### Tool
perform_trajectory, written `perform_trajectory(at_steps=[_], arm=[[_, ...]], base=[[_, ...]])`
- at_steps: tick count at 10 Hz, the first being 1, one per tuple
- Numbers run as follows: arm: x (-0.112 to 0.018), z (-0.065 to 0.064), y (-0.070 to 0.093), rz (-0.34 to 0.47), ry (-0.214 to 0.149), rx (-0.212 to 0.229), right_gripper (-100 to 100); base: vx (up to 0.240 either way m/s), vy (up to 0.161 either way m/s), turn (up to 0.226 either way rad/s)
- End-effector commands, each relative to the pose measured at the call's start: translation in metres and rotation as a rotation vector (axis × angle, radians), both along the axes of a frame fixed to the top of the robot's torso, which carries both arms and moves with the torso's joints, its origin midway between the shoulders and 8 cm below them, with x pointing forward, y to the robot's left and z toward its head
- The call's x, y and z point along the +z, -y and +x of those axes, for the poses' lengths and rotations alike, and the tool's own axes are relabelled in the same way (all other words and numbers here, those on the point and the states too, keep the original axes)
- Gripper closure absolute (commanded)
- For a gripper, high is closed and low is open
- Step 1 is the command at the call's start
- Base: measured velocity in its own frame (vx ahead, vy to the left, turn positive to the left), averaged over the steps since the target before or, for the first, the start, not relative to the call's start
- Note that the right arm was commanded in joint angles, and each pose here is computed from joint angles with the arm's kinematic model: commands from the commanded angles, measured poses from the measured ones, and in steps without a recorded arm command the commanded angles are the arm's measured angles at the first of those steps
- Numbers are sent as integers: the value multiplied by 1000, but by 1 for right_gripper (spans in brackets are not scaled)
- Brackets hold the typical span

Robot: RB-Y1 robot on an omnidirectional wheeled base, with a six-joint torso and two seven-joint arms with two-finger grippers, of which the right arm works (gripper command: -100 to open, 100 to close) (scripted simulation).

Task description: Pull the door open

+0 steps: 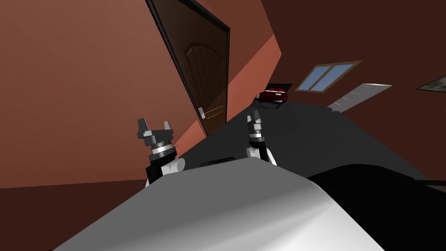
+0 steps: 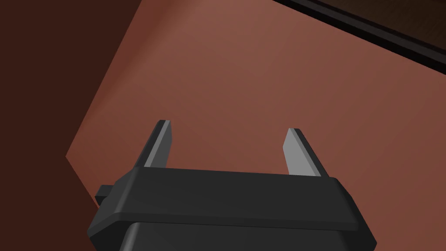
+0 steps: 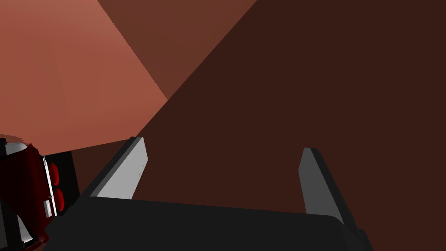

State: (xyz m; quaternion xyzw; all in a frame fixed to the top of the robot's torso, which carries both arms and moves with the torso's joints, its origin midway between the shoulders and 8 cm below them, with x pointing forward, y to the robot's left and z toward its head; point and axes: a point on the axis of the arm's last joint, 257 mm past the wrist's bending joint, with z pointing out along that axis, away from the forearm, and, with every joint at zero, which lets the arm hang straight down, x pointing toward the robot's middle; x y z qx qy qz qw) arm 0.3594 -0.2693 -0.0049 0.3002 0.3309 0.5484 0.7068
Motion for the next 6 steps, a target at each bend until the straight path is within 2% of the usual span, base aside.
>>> perform_trajectory(at_steps=[1, 3, 6], arm=[[-1, 1, 0, 2, -1, 3, -100], [-2, 2, 1, 5, -3, 7, -100], [-5, 4, 2, 14, -6, 16, -100]], base=[[253, -40, 6], [207, -66, -1], [172, -127, 28]])
